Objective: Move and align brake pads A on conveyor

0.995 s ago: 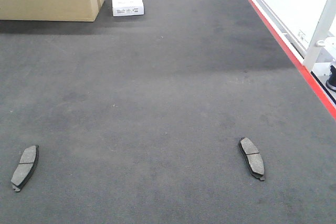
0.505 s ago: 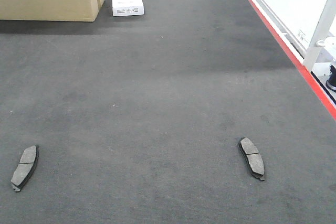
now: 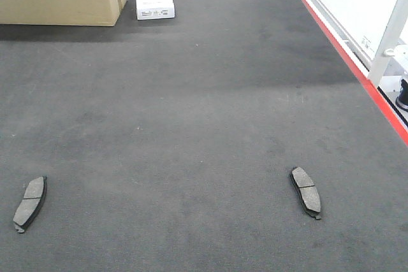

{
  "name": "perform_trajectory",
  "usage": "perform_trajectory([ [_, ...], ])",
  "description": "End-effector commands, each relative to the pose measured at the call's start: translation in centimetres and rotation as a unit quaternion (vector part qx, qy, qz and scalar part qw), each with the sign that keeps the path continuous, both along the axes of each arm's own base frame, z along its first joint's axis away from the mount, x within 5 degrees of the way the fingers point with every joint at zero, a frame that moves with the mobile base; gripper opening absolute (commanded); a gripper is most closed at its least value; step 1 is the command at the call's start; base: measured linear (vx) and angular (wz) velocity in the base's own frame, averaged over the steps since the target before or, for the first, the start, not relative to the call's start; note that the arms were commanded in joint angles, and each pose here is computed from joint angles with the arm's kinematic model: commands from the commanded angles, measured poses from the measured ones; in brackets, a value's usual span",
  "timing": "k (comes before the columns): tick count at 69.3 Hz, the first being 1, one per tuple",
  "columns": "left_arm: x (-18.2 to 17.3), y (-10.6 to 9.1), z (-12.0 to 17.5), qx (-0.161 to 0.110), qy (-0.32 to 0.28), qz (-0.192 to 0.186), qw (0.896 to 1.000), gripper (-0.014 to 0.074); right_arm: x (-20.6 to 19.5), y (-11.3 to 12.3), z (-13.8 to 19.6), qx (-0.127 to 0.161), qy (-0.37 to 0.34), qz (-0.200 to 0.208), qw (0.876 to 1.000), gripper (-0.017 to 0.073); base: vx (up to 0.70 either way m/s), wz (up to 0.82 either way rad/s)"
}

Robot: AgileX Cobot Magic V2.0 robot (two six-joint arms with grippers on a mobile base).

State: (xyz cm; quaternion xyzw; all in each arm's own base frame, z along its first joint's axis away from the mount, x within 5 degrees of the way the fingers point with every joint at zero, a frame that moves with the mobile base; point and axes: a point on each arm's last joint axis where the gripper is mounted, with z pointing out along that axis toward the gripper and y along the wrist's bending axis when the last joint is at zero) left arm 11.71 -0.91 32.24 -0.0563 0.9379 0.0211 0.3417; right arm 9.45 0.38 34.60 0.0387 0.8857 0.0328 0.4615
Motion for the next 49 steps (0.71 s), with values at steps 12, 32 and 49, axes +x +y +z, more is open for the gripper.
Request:
perform_trajectory([
  [12,7.2,-3.1,-1.7,-0.04,0.013,-0.04,0.998,-0.0006,0.3,-0.1,1.5,-0.003,-0.055,0.001,0.998,-0.0003,0.0,0.0],
  [32,13.6,-5.4,-4.6,-0.057,0.106,-0.028,0.992,-0.0006,0.3,-0.1,1.5,-0.003,-0.054,0.001,0.999,-0.0003,0.0,0.0],
  [49,16.1,-6.2,-7.9,-0.058,0.173,-0.013,0.983,-0.0006,0.3,-0.1,1.5,-0.003,-0.054,0.001,0.999,-0.0003,0.0,0.0],
])
